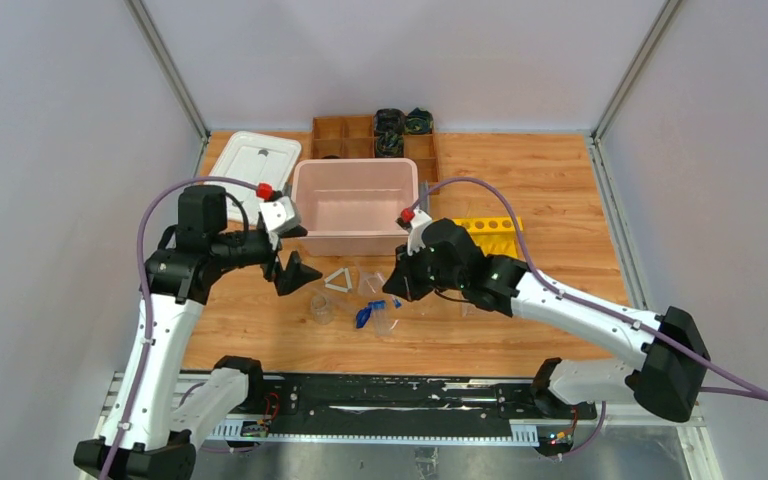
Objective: Organize the chemistry lab equipment
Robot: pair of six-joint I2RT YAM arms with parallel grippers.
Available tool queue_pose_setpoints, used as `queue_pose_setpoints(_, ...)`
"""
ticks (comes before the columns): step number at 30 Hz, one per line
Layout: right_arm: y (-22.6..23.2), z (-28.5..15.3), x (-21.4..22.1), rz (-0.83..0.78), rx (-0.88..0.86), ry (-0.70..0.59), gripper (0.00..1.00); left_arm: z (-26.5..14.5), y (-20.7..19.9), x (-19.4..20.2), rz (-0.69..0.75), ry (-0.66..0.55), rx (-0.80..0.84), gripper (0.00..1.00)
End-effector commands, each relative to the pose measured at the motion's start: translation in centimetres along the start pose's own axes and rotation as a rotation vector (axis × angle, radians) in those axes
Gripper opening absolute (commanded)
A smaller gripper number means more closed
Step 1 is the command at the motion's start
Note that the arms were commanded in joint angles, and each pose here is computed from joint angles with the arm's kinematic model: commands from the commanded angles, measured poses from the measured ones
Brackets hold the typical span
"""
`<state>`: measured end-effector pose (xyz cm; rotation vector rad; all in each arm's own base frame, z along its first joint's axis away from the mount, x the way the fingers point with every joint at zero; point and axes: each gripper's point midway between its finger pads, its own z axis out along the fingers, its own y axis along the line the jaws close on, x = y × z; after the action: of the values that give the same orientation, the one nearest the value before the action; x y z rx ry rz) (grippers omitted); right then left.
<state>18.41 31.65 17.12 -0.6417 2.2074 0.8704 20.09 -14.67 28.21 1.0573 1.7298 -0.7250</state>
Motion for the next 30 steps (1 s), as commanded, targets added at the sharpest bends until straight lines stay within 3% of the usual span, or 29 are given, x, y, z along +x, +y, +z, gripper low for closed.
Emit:
queue_pose_setpoints(1,5.6,-1.7,-2.4,-0.017,-0.265,0.037,0.00,-0.6,-2.0,-0.4,0.364,0.035,0.085,0.99)
queue_pose_setpoints(5,9.0,-2.1,-3.9,0.013,-0.409,0.086,0.00,-1.0,-2.2,0.2,0.742,0.111,0.077,0.99)
queue_pose_setpoints(10,12.0,-1.6,-4.7,0.072,-0.555,0.184,0.00,-1.4,-2.9,0.3,1.193,0.095,0.104,0.99)
queue_pose_setpoints(16,13.6,-0.6,-5.5,0.124,-0.632,0.238,0.00,-1.5,-4.5,1.5,1.501,0.041,0.137,0.90)
queue_pose_setpoints(22,14.7,0.0,-6.6,0.161,-0.686,0.242,0.00,-1.1,-4.9,2.1,1.578,0.022,0.162,0.87)
queue_pose_setpoints(30,15.2,0.9,-7.6,0.177,-0.696,0.239,0.00,-0.8,-4.0,1.8,1.567,0.058,0.165,0.65)
